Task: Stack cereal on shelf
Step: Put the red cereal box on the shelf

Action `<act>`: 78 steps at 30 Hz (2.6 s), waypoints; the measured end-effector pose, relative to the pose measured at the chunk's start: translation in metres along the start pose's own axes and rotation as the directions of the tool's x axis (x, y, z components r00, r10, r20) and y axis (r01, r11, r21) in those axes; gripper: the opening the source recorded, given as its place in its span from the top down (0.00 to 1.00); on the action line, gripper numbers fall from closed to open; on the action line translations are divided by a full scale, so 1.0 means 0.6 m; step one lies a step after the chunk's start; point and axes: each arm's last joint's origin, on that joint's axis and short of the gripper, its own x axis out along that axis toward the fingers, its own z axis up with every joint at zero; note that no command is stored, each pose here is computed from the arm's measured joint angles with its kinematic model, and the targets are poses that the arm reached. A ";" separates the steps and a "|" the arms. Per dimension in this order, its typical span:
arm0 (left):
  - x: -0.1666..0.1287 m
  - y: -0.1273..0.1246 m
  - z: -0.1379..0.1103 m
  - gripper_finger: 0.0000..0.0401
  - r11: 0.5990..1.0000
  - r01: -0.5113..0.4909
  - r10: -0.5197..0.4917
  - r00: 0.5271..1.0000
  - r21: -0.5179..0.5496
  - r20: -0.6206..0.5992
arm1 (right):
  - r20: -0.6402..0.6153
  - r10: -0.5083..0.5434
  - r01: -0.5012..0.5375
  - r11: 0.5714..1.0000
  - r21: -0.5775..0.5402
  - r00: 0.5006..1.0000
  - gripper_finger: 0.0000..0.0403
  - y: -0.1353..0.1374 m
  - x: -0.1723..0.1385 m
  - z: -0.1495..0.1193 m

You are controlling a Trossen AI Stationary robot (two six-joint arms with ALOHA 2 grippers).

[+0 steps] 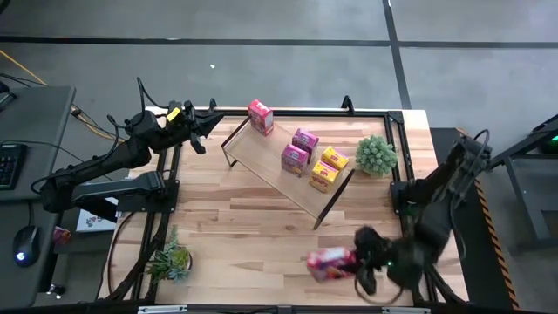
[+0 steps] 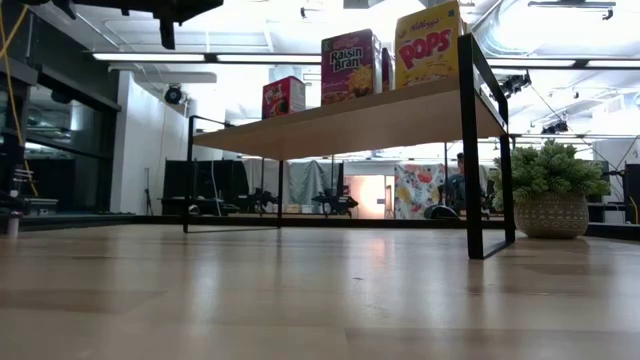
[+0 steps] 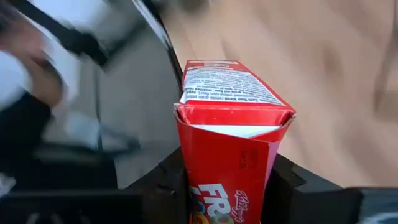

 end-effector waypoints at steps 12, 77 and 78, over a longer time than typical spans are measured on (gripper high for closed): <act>0.000 0.003 -0.011 1.00 0.994 -0.006 0.014 0.997 0.105 -0.071 | 0.413 0.078 0.146 0.863 -0.483 0.907 0.71 -0.045 -0.021 0.314; -0.005 0.012 -0.040 1.00 0.983 -0.024 0.070 0.966 0.181 -0.250 | 0.143 -0.411 0.416 0.717 -0.559 0.900 0.43 -0.206 0.160 0.583; -0.005 0.012 -0.040 1.00 0.983 -0.024 0.070 0.966 0.181 -0.250 | 0.153 -0.405 0.417 0.714 -0.562 0.901 0.44 -0.205 0.161 0.585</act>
